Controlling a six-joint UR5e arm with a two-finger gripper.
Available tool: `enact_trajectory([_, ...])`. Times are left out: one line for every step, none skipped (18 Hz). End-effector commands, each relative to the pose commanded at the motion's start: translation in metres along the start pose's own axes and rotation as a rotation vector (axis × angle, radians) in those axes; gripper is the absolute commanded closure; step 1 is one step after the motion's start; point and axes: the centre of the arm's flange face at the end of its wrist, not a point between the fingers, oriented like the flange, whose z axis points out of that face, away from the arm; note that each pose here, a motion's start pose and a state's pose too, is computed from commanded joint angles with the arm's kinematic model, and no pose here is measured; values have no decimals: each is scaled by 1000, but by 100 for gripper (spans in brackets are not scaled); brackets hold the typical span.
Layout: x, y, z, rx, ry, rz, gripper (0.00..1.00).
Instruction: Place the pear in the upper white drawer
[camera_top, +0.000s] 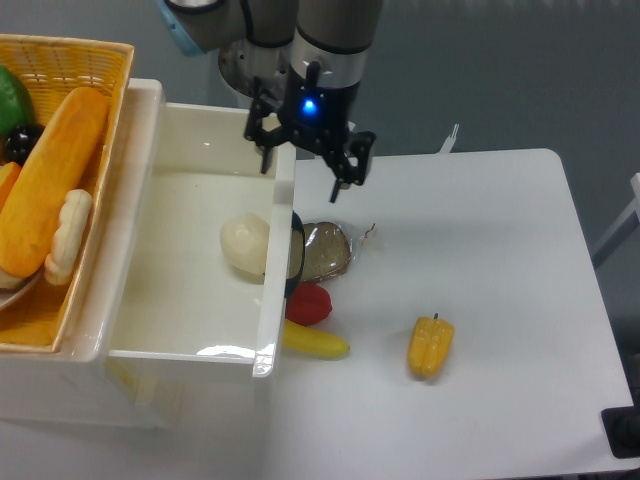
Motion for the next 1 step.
enact_trajectory([-2,2,0,-3,-1,11,0])
